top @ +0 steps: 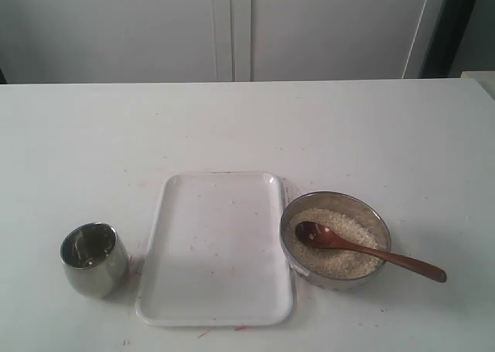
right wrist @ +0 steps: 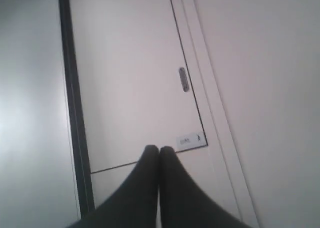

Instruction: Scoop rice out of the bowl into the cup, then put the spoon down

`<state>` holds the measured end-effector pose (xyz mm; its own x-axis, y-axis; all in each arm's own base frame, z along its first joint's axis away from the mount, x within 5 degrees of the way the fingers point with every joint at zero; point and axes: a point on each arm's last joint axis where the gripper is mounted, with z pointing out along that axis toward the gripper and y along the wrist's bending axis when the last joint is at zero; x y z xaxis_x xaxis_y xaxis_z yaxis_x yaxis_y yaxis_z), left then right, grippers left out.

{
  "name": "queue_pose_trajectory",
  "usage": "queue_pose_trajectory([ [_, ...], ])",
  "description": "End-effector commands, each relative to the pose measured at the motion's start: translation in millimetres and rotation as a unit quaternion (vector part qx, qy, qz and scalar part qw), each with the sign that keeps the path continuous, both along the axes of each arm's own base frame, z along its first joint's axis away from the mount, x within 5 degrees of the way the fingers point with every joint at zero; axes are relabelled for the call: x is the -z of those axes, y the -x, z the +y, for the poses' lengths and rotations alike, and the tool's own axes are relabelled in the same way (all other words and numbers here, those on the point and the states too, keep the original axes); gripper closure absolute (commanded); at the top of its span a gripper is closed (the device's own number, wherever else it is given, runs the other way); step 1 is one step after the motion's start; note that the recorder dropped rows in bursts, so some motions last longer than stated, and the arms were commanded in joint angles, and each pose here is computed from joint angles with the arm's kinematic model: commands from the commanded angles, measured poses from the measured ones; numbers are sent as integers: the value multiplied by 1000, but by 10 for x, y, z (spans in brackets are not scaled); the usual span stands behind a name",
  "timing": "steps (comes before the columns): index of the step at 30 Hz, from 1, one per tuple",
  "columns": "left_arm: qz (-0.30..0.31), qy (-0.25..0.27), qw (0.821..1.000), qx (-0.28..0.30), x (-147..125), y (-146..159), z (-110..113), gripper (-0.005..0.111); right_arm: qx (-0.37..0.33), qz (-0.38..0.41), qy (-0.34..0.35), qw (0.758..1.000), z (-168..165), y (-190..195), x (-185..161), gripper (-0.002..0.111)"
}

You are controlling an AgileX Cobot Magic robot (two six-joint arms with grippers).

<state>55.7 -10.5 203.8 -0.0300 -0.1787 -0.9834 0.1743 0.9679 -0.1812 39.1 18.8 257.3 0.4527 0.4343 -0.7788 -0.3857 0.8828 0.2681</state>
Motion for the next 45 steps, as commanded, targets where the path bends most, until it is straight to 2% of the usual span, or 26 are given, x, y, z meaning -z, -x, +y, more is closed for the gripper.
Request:
queue_pose_trajectory([
  [1, -4, 5, 1000, 4, -25, 3, -4, 92, 5, 81, -63, 995, -64, -73, 112, 108],
  [4, -4, 5, 1000, 4, -25, 3, -4, 92, 14, 169, -142, 975, -136, -135, 254, 108],
  [6, -4, 5, 1000, 4, -25, 3, -4, 92, 41, 222, -163, 960, -187, -146, 283, 108],
  [11, -4, 5, 1000, 4, -25, 3, -4, 92, 54, 240, -144, 958, -222, -112, -33, 108],
  [13, -4, 5, 1000, 4, -25, 3, -4, 92, 65, 272, -118, 953, -239, -140, -176, 108],
  [16, -4, 5, 1000, 4, -25, 3, -4, 92, 88, 359, -37, 929, -245, -212, -384, 108],
  [20, -4, 5, 1000, 4, -25, 3, -4, 92, 64, 510, 153, 844, -123, -419, -639, 108],
  [24, -4, 5, 1000, 4, -25, 3, -4, 92, 51, 577, 287, 763, -48, -674, -829, 108],
  [25, -4, 5, 1000, 4, -25, 3, -4, 92, 48, 600, 334, 725, -34, -774, -928, 108],
  [27, -4, 5, 1000, 4, -25, 3, -4, 92, 26, 616, 355, 702, 84, -945, -1026, 108],
  [28, -4, 5, 1000, 4, -25, 3, -4, 92, 19, 618, 369, 694, 122, -995, -1030, 108],
  [29, -4, 5, 1000, 4, -25, 3, -4, 92, -1, 627, 412, 661, 215, -1111, -998, 108],
  [30, -4, 5, 1000, 4, -25, 3, -4, 92, -10, 638, 428, 640, 258, -1169, -955, 108],
  [31, -4, 5, 1000, 4, -25, 3, -4, 92, -24, 646, 467, 604, 348, -1292, -859, 108],
  [34, -4, 5, 1000, 4, -25, 3, -4, 92, -50, 656, 521, 544, 508, -1512, -624, 108],
  [37, -4, 5, 1000, 4, -25, 3, -4, 92, -60, 669, 535, 512, 569, -1632, -478, 108],
  [41, -4, 5, 1000, 4, -25, 3, -4, 92, -66, 679, 538, 494, 593, -1676, -363, 107],
  [45, -4, 5, 1000, 4, -25, 3, -4, 92, -83, 668, 563, 479, 589, -1653, -271, 93],
])
